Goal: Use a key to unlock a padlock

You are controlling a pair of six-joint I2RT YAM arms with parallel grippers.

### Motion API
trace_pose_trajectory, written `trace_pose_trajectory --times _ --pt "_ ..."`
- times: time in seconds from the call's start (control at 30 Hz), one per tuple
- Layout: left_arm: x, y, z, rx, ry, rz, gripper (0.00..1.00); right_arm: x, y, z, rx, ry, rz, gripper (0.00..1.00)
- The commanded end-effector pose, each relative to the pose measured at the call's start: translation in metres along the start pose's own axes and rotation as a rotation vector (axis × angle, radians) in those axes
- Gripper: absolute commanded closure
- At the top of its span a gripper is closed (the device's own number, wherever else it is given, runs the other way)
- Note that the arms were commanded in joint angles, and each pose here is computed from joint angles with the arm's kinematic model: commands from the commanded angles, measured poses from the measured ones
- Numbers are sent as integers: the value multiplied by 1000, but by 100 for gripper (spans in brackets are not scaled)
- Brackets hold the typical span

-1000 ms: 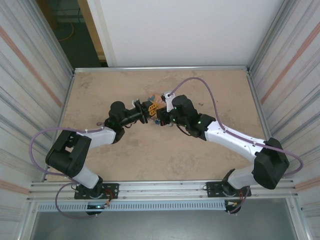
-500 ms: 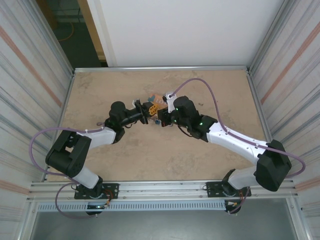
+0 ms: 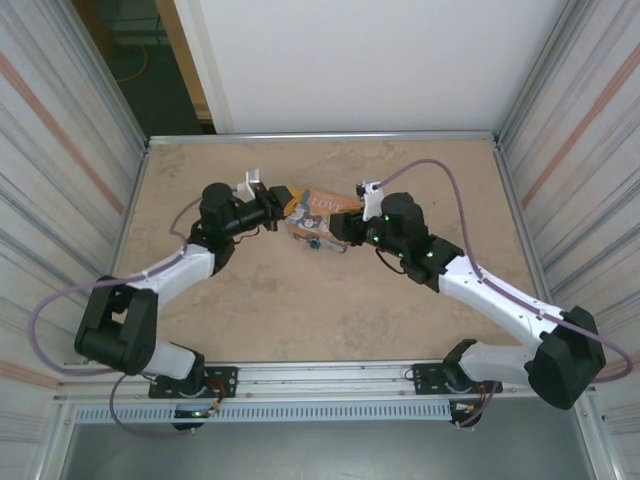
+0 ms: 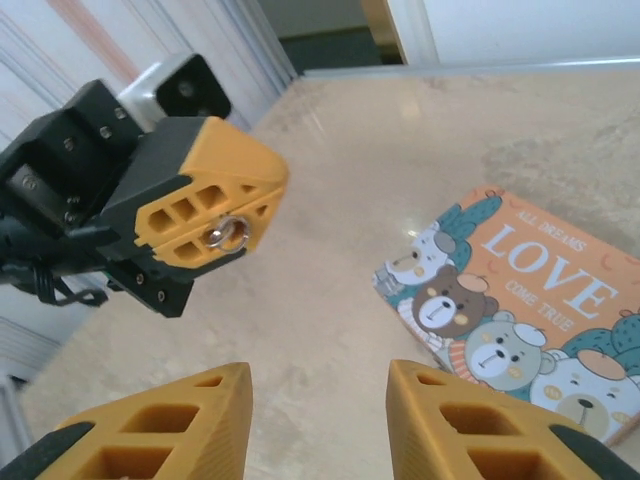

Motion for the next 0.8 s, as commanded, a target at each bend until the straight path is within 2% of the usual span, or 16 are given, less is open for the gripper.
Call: trace_pose_trajectory --times 0.0,0.13,0.3,0.77 --pt "-33 -10 4 40 342 17 100 4 -8 -11 -26 94 -176 58" --pt "-49 -16 7 39 482 82 100 10 -4 -21 -23 151 -343 54" --pt "-53 -18 10 50 528 129 100 23 4 -27 -8 166 -495 48" --pt "-52 -17 12 68 531 135 100 42 36 -26 56 148 -543 53"
Point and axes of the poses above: each hand's point on the last joint's axis, 136 mm out from that joint toward the fingers, its own y axis out along the fingers, its own x axis along the line the jaws close on, z = x × y, the point moved 10 cm from there along -y, back along the fingers, and after that the axes turned 3 degrees about y, right-handed, at the moved point
